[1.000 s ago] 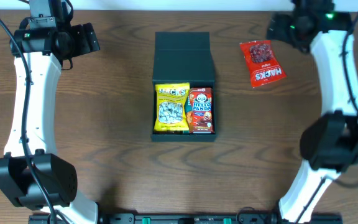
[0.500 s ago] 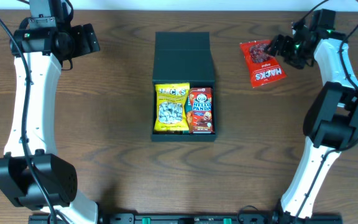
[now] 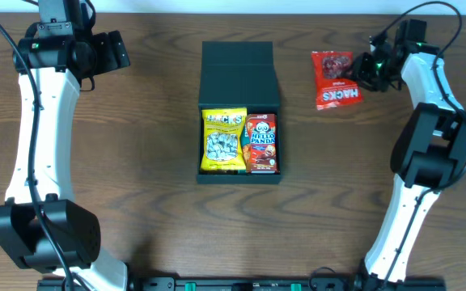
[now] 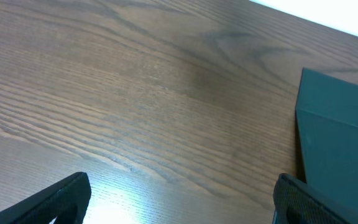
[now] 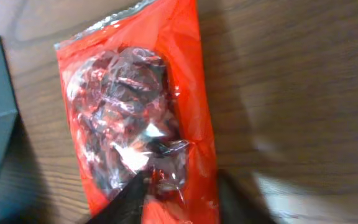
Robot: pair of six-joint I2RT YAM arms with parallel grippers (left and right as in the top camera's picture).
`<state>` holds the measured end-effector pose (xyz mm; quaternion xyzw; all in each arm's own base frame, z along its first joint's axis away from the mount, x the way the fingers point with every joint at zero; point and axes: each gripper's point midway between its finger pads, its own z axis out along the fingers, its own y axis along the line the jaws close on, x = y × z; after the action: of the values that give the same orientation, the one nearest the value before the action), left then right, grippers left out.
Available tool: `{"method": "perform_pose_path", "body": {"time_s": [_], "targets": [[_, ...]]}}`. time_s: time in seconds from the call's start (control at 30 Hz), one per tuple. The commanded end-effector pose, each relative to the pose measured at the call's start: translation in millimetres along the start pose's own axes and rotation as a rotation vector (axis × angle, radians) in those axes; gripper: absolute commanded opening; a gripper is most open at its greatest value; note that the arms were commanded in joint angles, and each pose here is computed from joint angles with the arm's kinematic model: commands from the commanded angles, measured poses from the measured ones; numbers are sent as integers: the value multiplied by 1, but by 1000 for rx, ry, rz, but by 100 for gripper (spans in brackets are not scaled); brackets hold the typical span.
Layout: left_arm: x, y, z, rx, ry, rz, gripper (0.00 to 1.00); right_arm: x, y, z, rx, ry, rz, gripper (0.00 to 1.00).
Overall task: Pack container
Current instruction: 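Grasp the red Hacks bag with the right gripper and lift, then lower the red Hacks bag into the black box and release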
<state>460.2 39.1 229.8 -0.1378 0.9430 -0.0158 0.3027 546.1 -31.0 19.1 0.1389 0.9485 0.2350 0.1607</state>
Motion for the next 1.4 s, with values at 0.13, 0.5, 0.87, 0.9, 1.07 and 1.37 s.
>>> {"method": "perform_pose_path", "body": {"time_s": [0.13, 0.5, 0.87, 0.9, 1.07, 1.37], "targets": [[-1, 1, 4, -3, 6, -17, 95, 11, 27, 13, -100, 44, -27, 1], [-1, 1, 4, -3, 6, -16, 95, -16, 136, -62, -524, -18, -143, 1], [-2, 1, 4, -3, 4, -17, 95, 31, 252, -131, -534, 6, -261, 1], [-2, 1, 4, -3, 3, -17, 95, 45, 262, -130, -521, 40, -266, 1], [-2, 1, 4, -3, 2, -11, 95, 119, 300, -112, -474, 256, -234, 1], [-1, 1, 4, -3, 5, 37, 95, 204, 305, -67, -364, 529, -35, 1]]}}
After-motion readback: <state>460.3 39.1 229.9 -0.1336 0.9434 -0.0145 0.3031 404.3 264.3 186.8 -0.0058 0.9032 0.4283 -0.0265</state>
